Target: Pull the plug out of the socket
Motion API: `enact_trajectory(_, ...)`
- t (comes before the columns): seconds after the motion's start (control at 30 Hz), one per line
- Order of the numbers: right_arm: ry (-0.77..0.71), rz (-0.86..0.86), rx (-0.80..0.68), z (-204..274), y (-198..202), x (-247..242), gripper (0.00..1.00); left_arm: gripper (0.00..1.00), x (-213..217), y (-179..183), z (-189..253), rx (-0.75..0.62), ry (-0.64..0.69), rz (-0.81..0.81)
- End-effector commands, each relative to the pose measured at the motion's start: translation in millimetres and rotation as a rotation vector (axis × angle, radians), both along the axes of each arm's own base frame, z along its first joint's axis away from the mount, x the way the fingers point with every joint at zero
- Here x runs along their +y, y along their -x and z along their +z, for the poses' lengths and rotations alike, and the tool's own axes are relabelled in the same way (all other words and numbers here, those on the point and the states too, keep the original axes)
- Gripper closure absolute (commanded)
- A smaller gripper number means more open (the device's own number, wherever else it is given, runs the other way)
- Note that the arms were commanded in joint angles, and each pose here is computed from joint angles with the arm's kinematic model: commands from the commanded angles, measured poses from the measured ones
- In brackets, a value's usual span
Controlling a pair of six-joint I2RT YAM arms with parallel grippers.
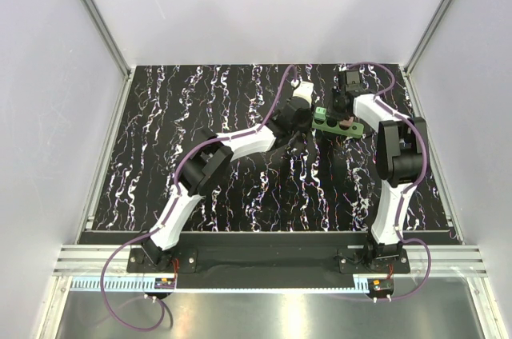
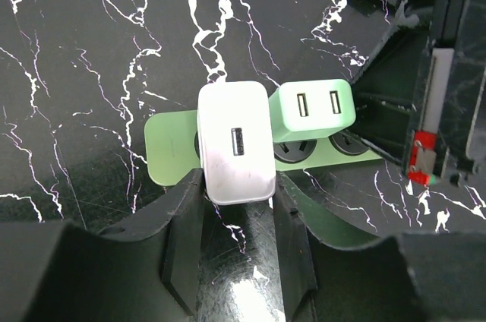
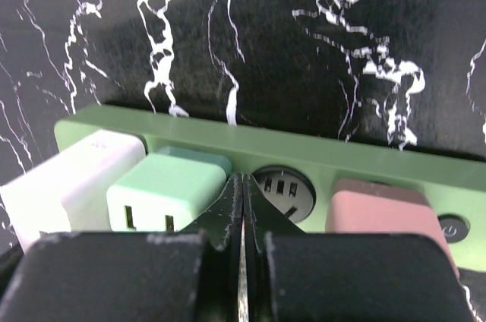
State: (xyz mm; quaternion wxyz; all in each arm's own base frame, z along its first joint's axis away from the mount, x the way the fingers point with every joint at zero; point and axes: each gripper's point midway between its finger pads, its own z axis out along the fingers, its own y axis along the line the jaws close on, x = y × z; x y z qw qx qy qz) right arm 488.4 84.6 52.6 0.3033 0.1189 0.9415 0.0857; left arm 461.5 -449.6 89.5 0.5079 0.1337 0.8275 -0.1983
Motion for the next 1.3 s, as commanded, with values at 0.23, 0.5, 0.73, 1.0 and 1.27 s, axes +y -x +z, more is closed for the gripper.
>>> enact_trajectory(0.23,0.035,-0.005,0.066,-37,-4,-1,1.00,0.91,-26,-18,124,-0.295,0.222,-0.053)
enact_trajectory(0.5,-0.004,0.025,0.081,-41,-3,8,1.00,1.00,-31,-26,144,-0.365,0.240,-0.055)
enact_trajectory(0.73,0.001,0.006,0.009,-13,-8,5,1.00,1.00,-29,-23,128,-0.330,0.232,-0.048)
enact_trajectory(1.0,0.054,-0.015,-0.167,64,-25,-6,0.88,1.00,-15,-7,92,-0.241,0.208,-0.040)
enact_trajectory(1.27,0.015,-0.002,-0.140,59,-8,0,0.85,1.00,-4,1,92,-0.250,0.212,-0.027)
